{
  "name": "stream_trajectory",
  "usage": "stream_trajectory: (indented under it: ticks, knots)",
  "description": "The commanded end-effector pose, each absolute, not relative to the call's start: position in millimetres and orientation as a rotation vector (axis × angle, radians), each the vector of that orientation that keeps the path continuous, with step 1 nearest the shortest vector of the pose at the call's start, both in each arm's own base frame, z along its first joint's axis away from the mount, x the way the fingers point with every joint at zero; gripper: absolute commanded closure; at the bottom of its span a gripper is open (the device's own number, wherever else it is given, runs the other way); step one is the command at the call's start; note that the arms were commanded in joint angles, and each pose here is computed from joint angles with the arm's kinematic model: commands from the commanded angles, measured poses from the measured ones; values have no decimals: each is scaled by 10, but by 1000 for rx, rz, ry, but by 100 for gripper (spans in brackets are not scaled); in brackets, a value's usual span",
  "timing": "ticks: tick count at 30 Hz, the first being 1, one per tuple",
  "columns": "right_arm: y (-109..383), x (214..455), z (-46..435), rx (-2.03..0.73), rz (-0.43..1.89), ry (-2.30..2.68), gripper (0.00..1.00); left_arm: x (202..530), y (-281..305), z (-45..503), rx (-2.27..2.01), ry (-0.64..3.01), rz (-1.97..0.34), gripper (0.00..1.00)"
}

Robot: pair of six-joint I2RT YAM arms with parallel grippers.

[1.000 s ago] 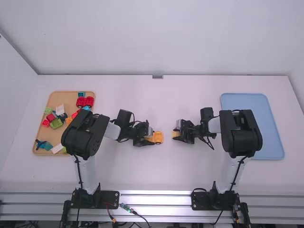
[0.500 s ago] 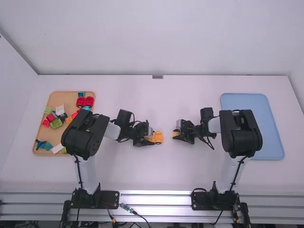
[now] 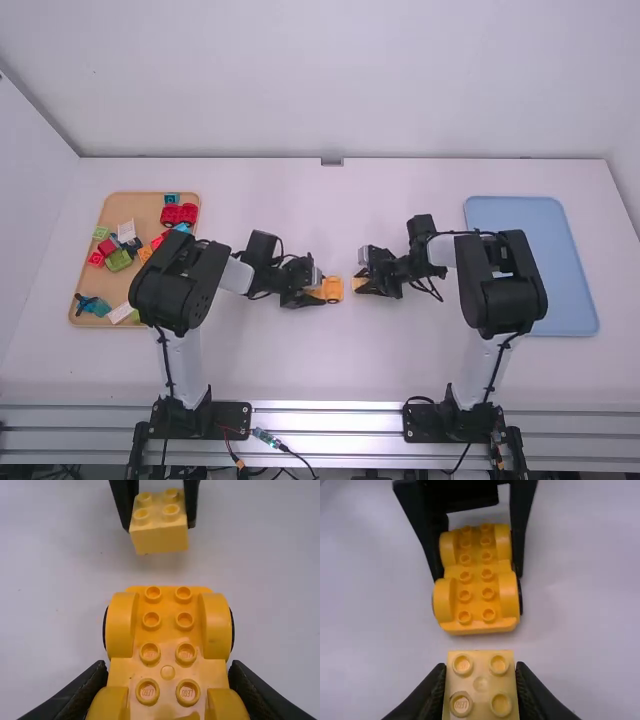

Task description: Assemble lego blocks to make yellow taxi

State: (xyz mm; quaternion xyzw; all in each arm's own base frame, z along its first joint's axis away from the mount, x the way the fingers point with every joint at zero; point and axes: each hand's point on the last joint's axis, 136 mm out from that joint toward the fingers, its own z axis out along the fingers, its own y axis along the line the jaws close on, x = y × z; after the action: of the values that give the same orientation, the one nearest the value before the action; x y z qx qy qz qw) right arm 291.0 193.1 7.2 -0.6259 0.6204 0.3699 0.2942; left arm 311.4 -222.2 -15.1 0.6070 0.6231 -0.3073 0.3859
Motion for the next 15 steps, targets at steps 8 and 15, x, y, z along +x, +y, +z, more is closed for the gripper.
stream_trajectory:
  ticks: [8,15]
  knots:
    - [2131,2917,451,-1728,882,1493,83,3077,-2235,-203,1547,1600,-803,47]
    - [2328,2970,344,-1665,850,1562,86,3105,-2248,-183,1529,1606,-805,47]
